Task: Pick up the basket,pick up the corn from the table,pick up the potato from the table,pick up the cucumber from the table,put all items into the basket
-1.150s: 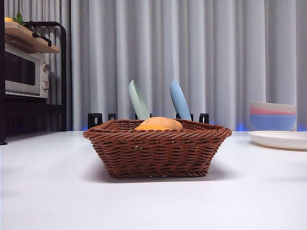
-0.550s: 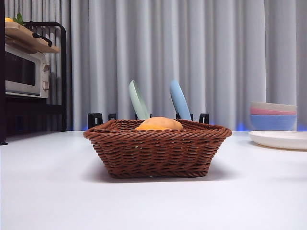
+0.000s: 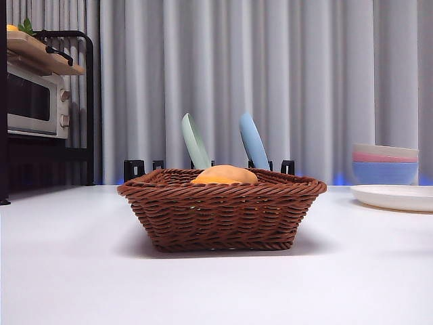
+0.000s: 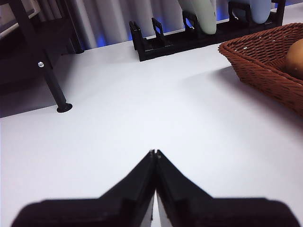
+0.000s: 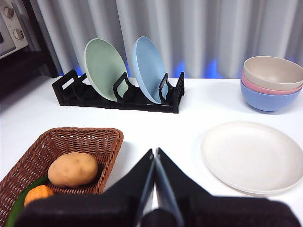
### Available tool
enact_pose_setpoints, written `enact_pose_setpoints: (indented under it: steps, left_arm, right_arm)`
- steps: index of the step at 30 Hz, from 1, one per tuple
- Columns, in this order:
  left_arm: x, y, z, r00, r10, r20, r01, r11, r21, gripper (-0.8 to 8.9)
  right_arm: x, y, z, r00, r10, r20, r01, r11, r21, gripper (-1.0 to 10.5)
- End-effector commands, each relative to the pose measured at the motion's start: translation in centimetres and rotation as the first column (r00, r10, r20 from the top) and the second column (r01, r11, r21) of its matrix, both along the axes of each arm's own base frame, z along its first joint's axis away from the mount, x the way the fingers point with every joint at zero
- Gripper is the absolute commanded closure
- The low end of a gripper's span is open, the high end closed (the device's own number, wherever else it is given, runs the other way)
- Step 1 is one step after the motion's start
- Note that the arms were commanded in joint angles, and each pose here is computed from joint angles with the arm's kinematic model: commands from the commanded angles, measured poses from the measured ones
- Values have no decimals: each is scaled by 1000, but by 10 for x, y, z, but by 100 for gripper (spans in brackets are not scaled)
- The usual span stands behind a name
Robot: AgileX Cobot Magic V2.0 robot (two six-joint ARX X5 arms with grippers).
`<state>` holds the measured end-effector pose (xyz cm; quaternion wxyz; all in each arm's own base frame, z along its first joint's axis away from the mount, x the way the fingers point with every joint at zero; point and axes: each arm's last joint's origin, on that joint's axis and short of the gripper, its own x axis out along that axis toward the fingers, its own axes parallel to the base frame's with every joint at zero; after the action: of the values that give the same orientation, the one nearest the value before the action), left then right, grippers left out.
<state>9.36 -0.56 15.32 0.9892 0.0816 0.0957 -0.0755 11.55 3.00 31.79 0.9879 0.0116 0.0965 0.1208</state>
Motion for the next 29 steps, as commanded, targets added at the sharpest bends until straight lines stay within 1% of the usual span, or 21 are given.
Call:
enact_pose_setpoints:
  steps: [1, 11, 13, 14, 16, 19, 22, 25, 29]
  left_arm:
    - [0, 0, -4, 1000, 1, -12, -1, 1000, 7, 816]
    - [0, 0, -4, 1000, 1, -13, -1, 1000, 7, 816]
    - [0, 0, -4, 1000, 1, -13, -1, 1000, 7, 816]
    - [0, 0, -4, 1000, 1, -14, -1, 1000, 7, 816]
    - [0, 0, -4, 1000, 1, -13, -1, 1000, 7, 816]
    - [0, 0, -4, 1000, 1, -14, -1, 1000, 7, 816]
    - [0, 0, -4, 1000, 1, -14, -1, 1000, 7, 816]
    - [0, 0, -4, 1000, 1, -13, -1, 1000, 7, 816]
    - [0, 0, -4, 1000, 1, -14, -1, 1000, 7, 816]
  right_arm:
    - [0, 0, 0, 1000, 0, 1, 0, 1000, 10, 946]
    - [0, 0, 0, 1000, 2, 4, -2, 1000, 3, 946]
    - [-2, -1, 1, 999, 12, 32, -10, 997, -72, 946]
    - [-5, -2, 0, 999, -2, 47, 7, 995, -99, 946]
    - [-10, -6, -6, 996, -41, 82, 51, 991, -126, 946]
    - [-16, -14, -30, 984, -85, 156, 102, 989, -110, 946]
    - [-19, -20, -63, 977, -83, 197, 103, 990, -94, 946]
    - [-19, -26, -96, 971, -136, 197, 157, 983, -95, 946]
    - [-18, -29, -128, 972, -171, 160, 188, 977, -98, 946]
